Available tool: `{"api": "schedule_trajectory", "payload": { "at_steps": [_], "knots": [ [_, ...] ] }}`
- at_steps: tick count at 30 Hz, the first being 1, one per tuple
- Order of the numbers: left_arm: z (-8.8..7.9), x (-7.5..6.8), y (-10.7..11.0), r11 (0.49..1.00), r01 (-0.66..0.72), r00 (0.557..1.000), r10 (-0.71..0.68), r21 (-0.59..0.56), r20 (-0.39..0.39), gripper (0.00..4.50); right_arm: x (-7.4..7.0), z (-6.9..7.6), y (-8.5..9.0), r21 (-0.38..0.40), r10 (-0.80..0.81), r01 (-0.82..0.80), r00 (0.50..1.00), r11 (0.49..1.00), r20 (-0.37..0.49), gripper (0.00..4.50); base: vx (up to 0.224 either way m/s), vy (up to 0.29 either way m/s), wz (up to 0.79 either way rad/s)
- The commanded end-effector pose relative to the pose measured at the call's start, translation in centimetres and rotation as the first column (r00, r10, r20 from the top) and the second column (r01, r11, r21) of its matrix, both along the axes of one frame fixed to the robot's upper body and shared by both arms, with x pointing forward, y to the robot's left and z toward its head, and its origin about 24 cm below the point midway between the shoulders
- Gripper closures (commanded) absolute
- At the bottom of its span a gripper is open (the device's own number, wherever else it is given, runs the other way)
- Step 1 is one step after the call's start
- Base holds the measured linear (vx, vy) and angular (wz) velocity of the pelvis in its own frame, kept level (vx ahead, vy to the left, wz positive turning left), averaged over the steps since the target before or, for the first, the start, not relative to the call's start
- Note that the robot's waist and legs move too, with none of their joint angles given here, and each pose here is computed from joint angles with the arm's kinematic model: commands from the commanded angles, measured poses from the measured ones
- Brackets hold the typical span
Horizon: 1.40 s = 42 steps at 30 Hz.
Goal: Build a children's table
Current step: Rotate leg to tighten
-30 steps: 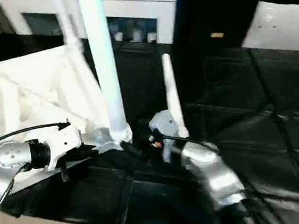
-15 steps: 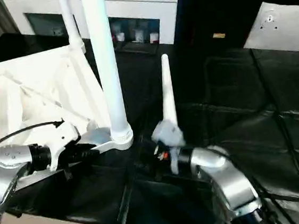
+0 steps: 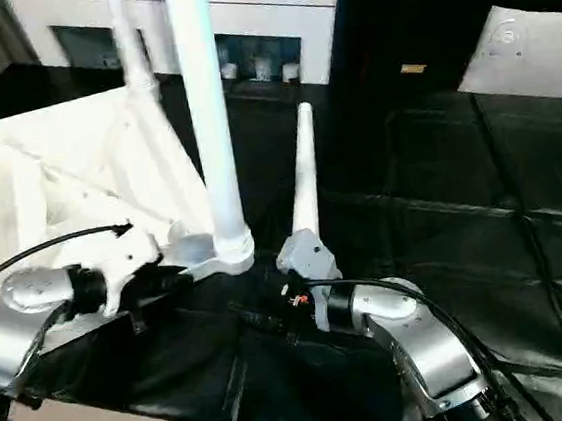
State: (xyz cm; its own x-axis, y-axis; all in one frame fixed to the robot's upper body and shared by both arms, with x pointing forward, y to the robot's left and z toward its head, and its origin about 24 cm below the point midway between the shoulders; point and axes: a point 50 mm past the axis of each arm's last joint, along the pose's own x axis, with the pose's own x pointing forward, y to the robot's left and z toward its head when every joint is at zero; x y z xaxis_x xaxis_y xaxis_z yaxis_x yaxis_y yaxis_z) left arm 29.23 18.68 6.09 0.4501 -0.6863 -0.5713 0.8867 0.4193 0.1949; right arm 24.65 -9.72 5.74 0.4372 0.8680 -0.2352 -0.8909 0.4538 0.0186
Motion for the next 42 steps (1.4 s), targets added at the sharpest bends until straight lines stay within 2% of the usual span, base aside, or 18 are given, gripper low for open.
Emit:
{"api": "schedule_trajectory", "payload": {
  "at_steps": [1,9,13,15,18,24,29,31,33,35,36,42],
  "knots": [
    [-1.3,-0.2,1.0,0.995,-0.032,0.999,0.036,0.092,-0.039,4.46,0.3,0.8,0.1,-0.008,0.012,-0.012,0.999,1.000,0.035,0.00,0.000,0.000,0.00],
    [-1.6,0.0,1.0,0.992,0.019,0.997,-0.010,0.124,-0.075,4.46,1.0,1.7,0.2,-0.009,0.027,-0.026,0.998,1.000,0.057,0.00,0.000,0.000,0.00],
    [-1.1,-0.6,1.0,0.980,0.156,0.987,-0.148,0.125,-0.068,4.46,2.1,2.4,0.0,-0.016,0.036,-0.035,0.996,0.999,0.076,0.00,0.000,0.000,0.00],
    [-0.7,-1.1,0.6,0.965,0.254,0.966,-0.249,0.066,-0.069,4.46,2.9,2.5,-0.2,-0.042,0.050,-0.047,0.995,0.998,0.088,0.00,0.000,0.000,0.00],
    [-0.4,-1.3,0.3,0.954,0.296,0.954,-0.293,0.040,-0.063,4.46,3.2,2.4,-0.3,-0.060,0.082,-0.077,0.993,0.995,0.085,0.00,0.000,0.000,0.00],
    [0.1,-1.9,-0.4,0.900,0.436,0.898,-0.432,0.034,-0.083,4.46,2.9,1.7,-0.1,-0.114,0.264,-0.259,0.964,0.959,0.028,0.00,0.000,0.000,0.00],
    [0.2,-2.0,-0.4,0.884,0.467,0.882,-0.463,0.032,-0.087,4.46,3.4,1.0,-0.1,-0.143,0.264,-0.258,0.964,0.955,0.023,0.00,0.000,0.000,0.00],
    [0.2,-2.0,-0.4,0.880,0.474,0.878,-0.469,0.033,-0.091,4.46,3.9,0.9,0.1,-0.129,0.248,-0.243,0.969,0.961,0.019,0.00,0.000,0.000,0.00],
    [0.2,-2.1,-0.4,0.876,0.481,0.874,-0.477,0.032,-0.094,4.50,4.1,0.9,0.3,-0.102,0.245,-0.242,0.969,0.965,0.015,0.36,0.000,0.000,0.00],
    [0.2,-2.1,-0.4,0.874,0.485,0.872,-0.480,0.031,-0.097,4.50,4.2,0.9,0.4,-0.094,0.250,-0.248,0.968,0.964,0.011,0.40,0.000,0.000,0.00],
    [0.1,-2.2,-0.4,0.873,0.488,0.870,-0.483,0.029,-0.098,4.50,4.2,0.8,0.4,-0.094,0.262,-0.260,0.965,0.961,0.009,0.62,0.000,0.000,0.00],
    [0.0,-2.3,-0.4,0.871,0.490,0.868,-0.485,0.029,-0.103,4.50,4.3,0.4,0.7,-0.085,0.278,-0.277,0.961,0.957,-0.004,1.06,0.000,0.000,0.00]
  ]
}}
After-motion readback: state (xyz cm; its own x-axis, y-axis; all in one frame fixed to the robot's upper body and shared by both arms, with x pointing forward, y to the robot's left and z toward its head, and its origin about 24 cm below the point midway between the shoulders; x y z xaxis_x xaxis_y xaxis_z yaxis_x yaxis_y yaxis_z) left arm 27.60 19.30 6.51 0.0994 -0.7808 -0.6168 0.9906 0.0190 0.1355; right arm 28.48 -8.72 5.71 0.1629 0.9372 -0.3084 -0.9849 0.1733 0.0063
